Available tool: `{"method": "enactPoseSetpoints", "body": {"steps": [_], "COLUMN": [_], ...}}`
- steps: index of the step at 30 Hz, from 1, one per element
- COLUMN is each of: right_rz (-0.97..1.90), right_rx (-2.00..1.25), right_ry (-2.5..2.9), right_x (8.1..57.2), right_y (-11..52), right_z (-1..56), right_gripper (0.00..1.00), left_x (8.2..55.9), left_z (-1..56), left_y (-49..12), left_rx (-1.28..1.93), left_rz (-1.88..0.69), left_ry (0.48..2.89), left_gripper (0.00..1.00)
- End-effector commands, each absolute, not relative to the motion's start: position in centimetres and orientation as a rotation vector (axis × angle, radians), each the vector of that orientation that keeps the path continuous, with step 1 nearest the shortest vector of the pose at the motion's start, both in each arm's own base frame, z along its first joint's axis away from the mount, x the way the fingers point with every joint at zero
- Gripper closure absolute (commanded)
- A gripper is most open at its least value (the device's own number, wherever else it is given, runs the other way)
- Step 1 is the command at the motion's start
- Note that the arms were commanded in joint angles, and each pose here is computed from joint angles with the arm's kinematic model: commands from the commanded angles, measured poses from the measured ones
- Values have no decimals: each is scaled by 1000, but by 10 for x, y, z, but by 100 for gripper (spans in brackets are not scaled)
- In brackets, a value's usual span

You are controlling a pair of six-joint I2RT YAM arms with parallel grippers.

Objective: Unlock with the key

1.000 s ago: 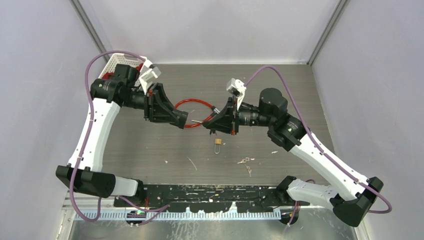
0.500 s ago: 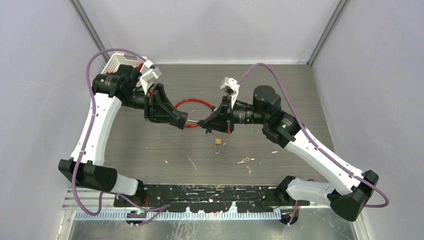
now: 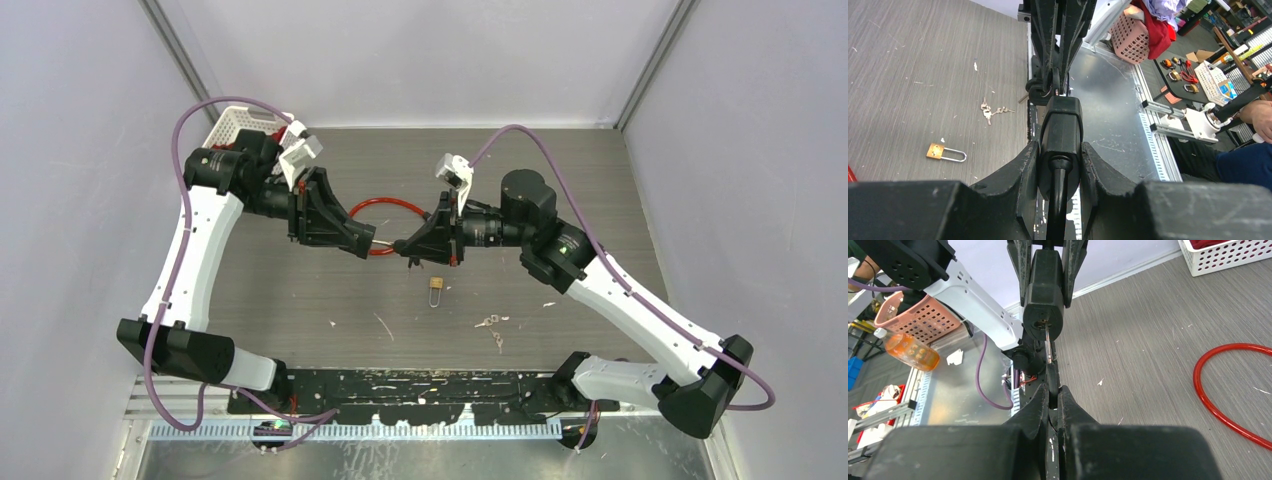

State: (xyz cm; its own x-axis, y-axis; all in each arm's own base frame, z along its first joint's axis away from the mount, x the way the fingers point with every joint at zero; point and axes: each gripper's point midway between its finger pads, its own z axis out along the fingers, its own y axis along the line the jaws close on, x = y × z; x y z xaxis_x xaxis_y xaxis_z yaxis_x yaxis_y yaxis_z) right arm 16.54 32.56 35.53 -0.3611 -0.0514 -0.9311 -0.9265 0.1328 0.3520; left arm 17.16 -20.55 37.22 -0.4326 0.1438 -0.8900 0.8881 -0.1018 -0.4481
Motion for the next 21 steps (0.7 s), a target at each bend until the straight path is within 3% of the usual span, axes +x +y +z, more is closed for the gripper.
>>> {"method": "enactPoseSetpoints", "body": {"steps": [1,21], "right_rz": [1346,1334], "right_rx": [-968,-914], "right_ry": [1474,1461], "right_x": [164,169], "right_y": [329,348], "right_z": [389,389], "right_gripper": [99,99], "left_x": [151,159], "left_z": [422,421], "left_y": [-208,-208], "left_rx": [1081,1051], "left_rz": [-1748,-1733], "left_ry": [1340,1348], "left_gripper": [100,100]}}
